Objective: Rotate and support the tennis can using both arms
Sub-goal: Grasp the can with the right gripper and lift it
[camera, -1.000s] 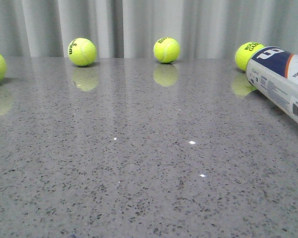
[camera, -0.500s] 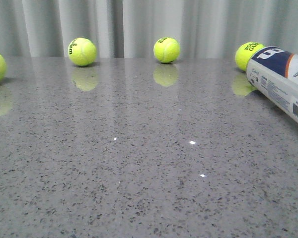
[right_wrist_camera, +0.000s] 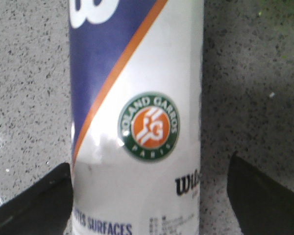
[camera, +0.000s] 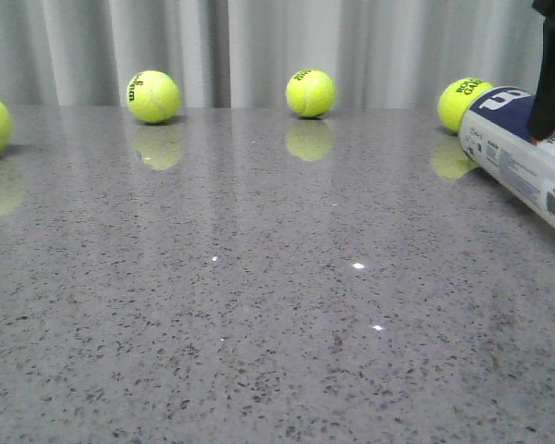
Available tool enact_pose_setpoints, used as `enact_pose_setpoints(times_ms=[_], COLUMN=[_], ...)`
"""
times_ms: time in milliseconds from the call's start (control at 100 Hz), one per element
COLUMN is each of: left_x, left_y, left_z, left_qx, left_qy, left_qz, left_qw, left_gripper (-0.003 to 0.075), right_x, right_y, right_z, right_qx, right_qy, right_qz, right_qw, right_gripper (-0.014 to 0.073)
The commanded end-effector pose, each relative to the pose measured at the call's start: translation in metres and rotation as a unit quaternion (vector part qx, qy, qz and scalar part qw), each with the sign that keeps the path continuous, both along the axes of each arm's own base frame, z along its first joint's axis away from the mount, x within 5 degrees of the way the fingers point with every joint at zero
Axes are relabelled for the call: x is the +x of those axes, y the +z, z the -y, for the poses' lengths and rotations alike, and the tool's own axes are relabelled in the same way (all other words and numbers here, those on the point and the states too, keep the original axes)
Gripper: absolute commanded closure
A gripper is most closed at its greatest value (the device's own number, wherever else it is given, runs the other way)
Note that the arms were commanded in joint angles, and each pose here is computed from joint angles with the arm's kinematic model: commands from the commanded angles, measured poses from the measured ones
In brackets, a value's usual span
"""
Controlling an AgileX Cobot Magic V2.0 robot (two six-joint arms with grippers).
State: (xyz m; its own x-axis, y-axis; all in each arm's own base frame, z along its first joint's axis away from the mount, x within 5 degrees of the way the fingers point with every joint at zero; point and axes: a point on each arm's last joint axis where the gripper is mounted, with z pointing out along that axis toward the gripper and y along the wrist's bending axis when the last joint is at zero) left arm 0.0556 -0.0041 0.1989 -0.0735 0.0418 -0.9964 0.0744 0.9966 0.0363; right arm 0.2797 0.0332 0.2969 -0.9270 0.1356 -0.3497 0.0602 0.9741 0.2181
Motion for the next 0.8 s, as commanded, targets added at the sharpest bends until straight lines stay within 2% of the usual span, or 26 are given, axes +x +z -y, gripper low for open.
enact_pose_setpoints(times_ms=[0, 80, 280, 570, 710, 790], left_x=[-0.001, -0.001, -0.001, -0.001, -0.001, -0.001], left_y=[-0.007, -0.007, -0.007, -0.007, -0.007, -0.007], left_z=[0.000, 0.000, 0.000, 0.000, 0.000, 0.000], left_qx=[-0.008, -0.008, -0.008, -0.008, -0.008, -0.008], left_qy=[0.002, 0.002, 0.002, 0.002, 0.002, 0.002], left_qz=[0.036, 0.036, 0.036, 0.036, 0.036, 0.036], left_qw=[0.999, 0.999, 0.999, 0.999, 0.999, 0.999], left_gripper=[0.0741, 0.0741, 0.0741, 0.0741, 0.0741, 0.0741], right_x=[0.004, 0.005, 0.005, 0.005, 0.005, 0.005], right_y=[0.016, 0.015, 0.014, 0.021, 0.041, 0.057], right_z=[-0.001, -0.001, -0.001, -0.004, -0.015, -0.025], right_qx=[0.010, 0.010, 0.010, 0.007, -0.014, -0.038], right_qy=[-0.005, -0.006, -0.005, 0.008, 0.065, 0.123], right_qz=[0.045, 0.046, 0.042, 0.050, 0.071, 0.096], right_qw=[0.999, 0.999, 0.999, 0.999, 0.995, 0.987], right_gripper=[-0.0025, 0.0012, 0.0199, 0.0200, 0.0200, 0.0200])
